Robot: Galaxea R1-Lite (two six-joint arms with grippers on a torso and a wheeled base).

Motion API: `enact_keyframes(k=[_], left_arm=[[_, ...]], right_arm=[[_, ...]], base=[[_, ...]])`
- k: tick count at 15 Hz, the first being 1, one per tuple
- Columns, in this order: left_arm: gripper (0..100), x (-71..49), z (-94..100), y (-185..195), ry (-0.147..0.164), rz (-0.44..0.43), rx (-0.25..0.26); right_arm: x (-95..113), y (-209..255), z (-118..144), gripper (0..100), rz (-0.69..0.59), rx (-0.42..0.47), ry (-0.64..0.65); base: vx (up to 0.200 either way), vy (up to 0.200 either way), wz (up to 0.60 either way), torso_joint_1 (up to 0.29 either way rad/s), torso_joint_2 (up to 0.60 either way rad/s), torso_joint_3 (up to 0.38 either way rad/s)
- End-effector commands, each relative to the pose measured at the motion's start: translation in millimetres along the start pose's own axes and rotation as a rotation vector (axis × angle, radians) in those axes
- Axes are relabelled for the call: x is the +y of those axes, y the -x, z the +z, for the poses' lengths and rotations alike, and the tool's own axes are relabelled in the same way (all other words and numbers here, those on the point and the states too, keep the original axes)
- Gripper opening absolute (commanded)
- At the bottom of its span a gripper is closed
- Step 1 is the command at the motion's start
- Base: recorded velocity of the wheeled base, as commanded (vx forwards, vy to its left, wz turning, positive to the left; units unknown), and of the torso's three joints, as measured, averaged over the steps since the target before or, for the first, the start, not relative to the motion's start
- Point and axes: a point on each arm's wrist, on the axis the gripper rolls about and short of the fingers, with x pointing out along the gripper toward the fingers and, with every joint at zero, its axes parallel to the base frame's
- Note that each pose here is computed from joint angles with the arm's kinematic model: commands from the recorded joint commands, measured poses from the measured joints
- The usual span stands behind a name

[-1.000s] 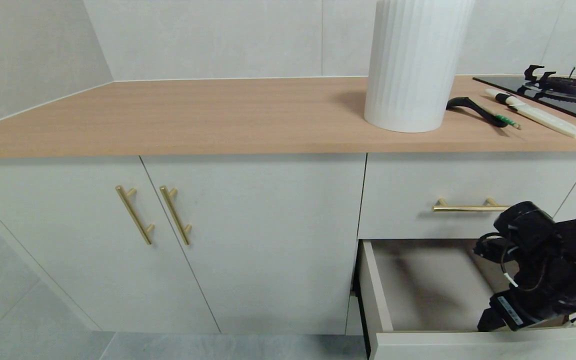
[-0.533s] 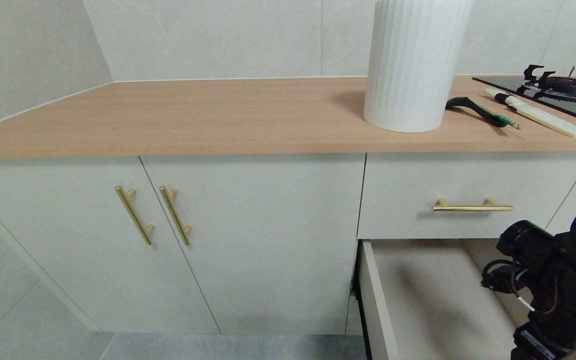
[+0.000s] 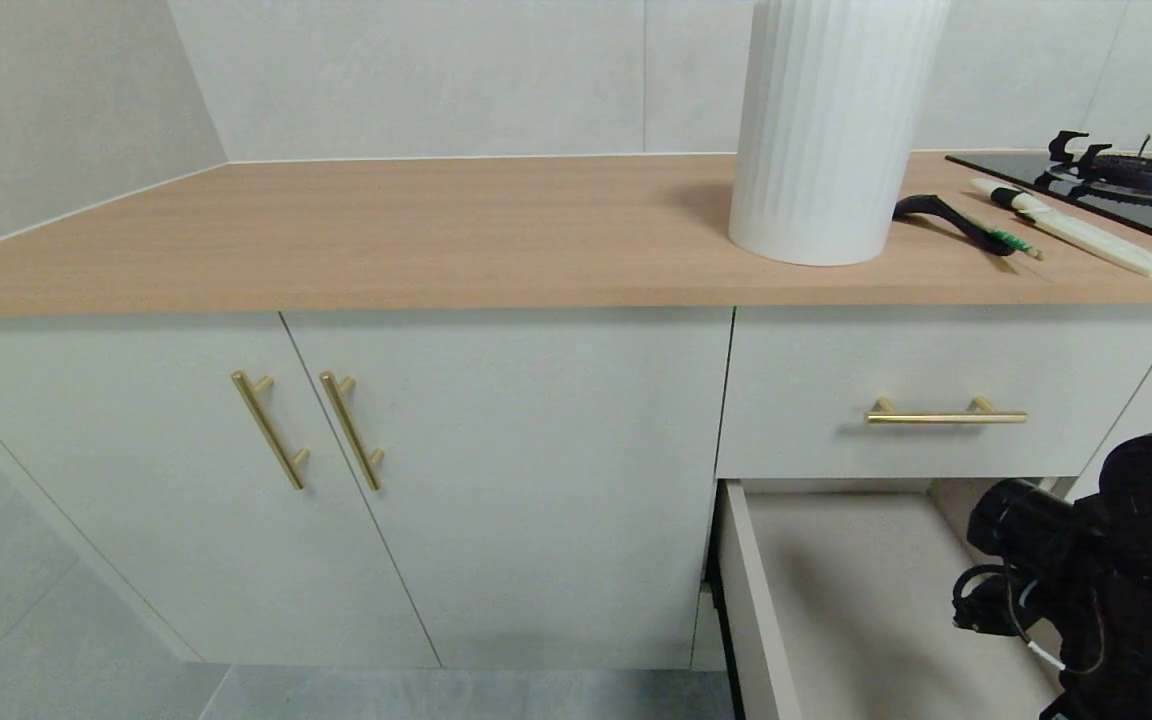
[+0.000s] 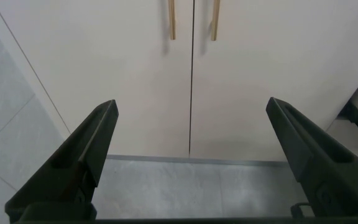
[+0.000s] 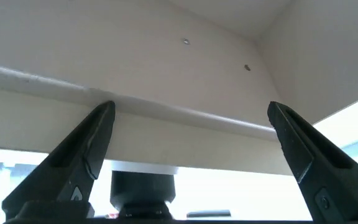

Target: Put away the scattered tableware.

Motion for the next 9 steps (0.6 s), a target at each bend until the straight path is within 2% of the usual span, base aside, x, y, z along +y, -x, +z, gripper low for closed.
enact_keyframes(k=[1,3,5,6,7,8,9], left_arm=[[100,0.0,0.0,-0.1,0.0,0.001,0.001],[100,0.0,0.0,-0.1,0.0,0.001,0.001],[100,0.0,0.0,-0.1,0.0,0.001,0.001],[100,0.0,0.0,-0.1,0.0,0.001,0.001],[100,0.0,0.0,-0.1,0.0,0.001,0.001],[100,0.0,0.0,-0.1,0.001,0.001,0.001],[100,0.0,0.0,-0.1,0.0,0.001,0.001]], right_arm=[[-0.4,0.7,2.6,100,-0.008,-0.011,-0.005],[-11.5,21.0,-0.4,100,-0.011,-0.12,-0.072],[-22.7,47.3,-12.8,100,-0.017,-0.272,-0.146],[-27.8,63.7,-23.8,100,0.017,-0.401,-0.189],[-28.6,69.9,-29.1,100,0.032,-0.456,-0.197],[-31.7,86.4,-46.2,100,0.053,-0.602,-0.224],[-32.5,95.3,-56.9,100,0.041,-0.672,-0.239]], base=[[0.0,0.0,0.0,0.0,0.0,0.0],[0.0,0.0,0.0,0.0,0.0,0.0],[0.0,0.0,0.0,0.0,0.0,0.0],[0.0,0.0,0.0,0.0,0.0,0.0],[0.0,0.0,0.0,0.0,0.0,0.0],[0.0,0.0,0.0,0.0,0.0,0.0],[0.0,0.0,0.0,0.0,0.0,0.0]])
